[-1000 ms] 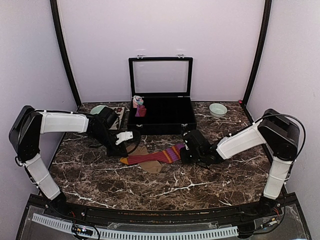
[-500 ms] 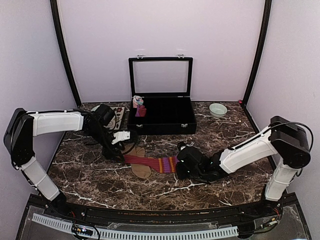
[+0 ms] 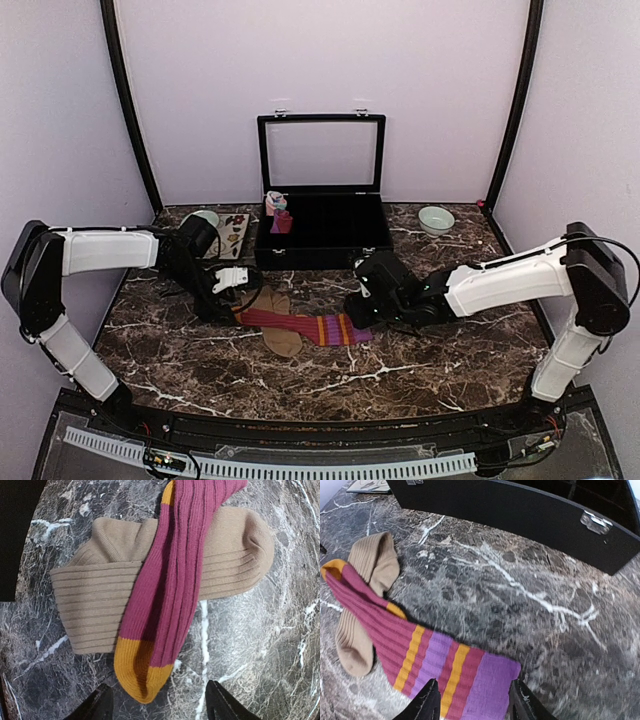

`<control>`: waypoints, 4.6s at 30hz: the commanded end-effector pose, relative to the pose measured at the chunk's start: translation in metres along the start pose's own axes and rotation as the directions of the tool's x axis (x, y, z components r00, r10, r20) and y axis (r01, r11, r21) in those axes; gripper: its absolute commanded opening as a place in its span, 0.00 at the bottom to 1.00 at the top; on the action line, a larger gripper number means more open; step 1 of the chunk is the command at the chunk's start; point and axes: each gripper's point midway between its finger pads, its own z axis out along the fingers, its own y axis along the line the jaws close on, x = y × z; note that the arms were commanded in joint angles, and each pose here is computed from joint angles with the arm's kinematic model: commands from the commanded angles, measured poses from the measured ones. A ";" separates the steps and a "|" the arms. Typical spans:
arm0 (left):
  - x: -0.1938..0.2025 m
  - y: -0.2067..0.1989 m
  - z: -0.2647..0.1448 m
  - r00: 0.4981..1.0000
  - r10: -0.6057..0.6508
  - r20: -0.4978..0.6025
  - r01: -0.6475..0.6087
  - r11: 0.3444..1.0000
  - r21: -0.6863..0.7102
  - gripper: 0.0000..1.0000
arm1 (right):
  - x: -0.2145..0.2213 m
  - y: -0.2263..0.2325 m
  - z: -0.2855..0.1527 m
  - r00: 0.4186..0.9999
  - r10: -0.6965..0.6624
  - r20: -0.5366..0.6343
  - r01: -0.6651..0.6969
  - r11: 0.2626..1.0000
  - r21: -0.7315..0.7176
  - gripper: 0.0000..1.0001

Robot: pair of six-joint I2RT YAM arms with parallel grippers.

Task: Roll the socks
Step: Adjust the sock at the center of the board.

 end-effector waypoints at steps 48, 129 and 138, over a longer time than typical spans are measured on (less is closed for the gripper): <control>-0.149 0.065 0.033 0.981 0.149 0.122 -0.120 0.969 -0.214 0.00 | 0.130 0.045 0.003 0.978 0.020 -0.207 0.005 0.993 0.119 0.18; 0.067 0.078 -0.004 0.978 -0.201 -0.056 0.165 0.909 -0.383 0.13 | 0.051 0.134 -0.056 0.828 -0.561 -0.021 0.560 0.823 0.097 0.00; 0.038 0.094 -0.039 0.978 -0.209 0.017 0.197 0.891 -0.409 0.15 | 0.114 0.212 -0.025 0.696 -0.715 -0.054 0.713 0.699 -0.058 0.00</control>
